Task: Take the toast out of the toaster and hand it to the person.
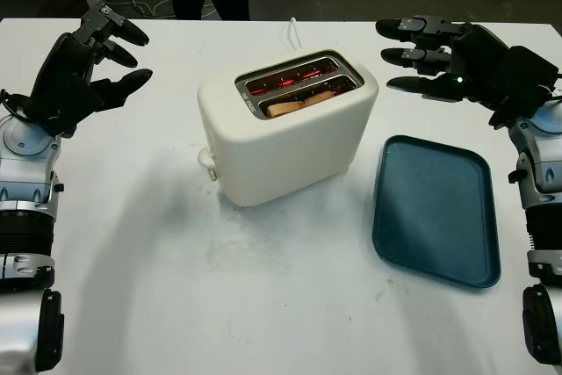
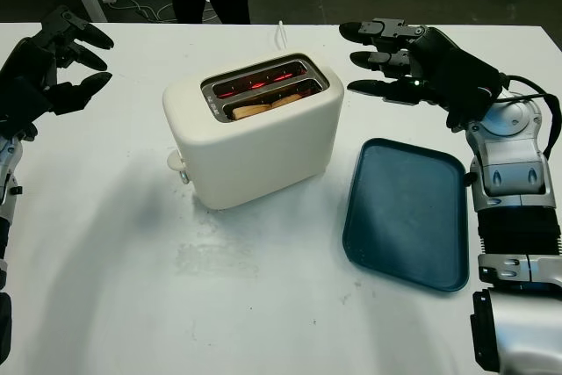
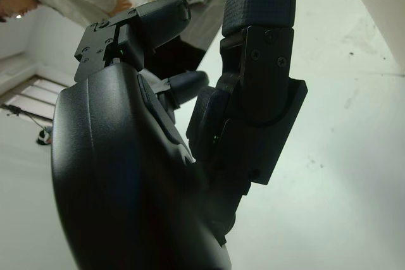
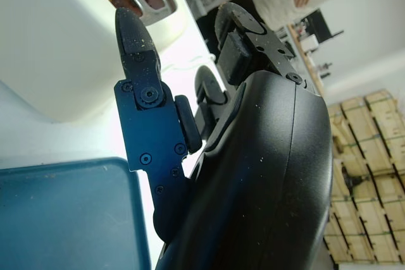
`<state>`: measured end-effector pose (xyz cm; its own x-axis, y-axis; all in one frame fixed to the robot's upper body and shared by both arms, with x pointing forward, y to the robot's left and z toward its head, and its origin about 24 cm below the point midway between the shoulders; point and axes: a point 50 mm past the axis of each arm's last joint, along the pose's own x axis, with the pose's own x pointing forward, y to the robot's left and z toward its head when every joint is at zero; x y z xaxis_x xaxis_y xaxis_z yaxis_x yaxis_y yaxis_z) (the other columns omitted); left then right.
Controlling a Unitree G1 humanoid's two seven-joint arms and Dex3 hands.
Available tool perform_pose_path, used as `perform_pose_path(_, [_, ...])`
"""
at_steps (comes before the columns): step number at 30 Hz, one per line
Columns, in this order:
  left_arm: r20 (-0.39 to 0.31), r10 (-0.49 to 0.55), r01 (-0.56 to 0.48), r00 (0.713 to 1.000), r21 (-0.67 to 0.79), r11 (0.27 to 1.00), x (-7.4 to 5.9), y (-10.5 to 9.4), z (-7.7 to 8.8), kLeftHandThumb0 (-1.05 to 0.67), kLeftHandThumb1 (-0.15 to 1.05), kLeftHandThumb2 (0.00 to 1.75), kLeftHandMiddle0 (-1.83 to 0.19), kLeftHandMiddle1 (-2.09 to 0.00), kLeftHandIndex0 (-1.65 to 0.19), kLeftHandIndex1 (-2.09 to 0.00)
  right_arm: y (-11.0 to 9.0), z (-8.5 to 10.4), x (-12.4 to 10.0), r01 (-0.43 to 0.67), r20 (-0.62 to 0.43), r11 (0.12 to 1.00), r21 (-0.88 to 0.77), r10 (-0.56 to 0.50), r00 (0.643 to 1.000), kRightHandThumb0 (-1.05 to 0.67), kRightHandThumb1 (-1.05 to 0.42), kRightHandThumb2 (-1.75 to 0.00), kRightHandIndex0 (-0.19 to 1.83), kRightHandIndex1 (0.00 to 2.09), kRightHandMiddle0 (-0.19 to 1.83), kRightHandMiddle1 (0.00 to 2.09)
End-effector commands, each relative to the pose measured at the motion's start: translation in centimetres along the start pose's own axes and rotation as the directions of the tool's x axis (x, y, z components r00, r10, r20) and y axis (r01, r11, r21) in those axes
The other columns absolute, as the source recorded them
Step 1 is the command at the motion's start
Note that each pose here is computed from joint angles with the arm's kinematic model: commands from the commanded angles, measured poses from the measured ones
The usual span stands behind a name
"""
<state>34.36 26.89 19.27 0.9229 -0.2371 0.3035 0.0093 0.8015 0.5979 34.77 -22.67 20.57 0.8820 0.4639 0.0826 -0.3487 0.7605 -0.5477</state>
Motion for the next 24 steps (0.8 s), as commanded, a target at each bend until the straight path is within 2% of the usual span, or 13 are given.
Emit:
perform_pose_path(1, [0.013, 0.005, -0.005, 1.000, -0.028, 1.000, -0.15, -0.01, -0.07, -1.05, 0.92, 0.28, 0.00, -1.63, 0.00, -1.55, -0.29, 0.49, 0.15, -0.001, 0.025, 1.000, -0.015, 0.001, 1.000, -0.42, -0.90, 0.00, 0.45, 0.00, 0.43, 0.00])
perform_pose_path(18, [0.012, 0.008, -0.008, 1.000, -0.005, 1.000, -0.20, -0.04, 0.02, -1.05, 0.92, 0.31, 0.00, -1.65, 0.00, -1.56, -0.35, 0.33, 0.13, 0.009, 0.032, 1.000, -0.029, -0.008, 0.999, -0.33, -0.92, -0.04, 0.47, 0.01, 0.45, 0.01])
perform_pose_path(24, [0.015, 0.006, -0.006, 1.000, -0.003, 1.000, -0.21, -0.02, 0.01, -1.05, 0.92, 0.30, 0.00, -1.63, 0.00, -1.55, -0.38, 0.31, 0.13, 0.006, 0.038, 1.000, -0.028, -0.005, 0.999, -0.36, -0.92, -0.03, 0.46, 0.01, 0.45, 0.00])
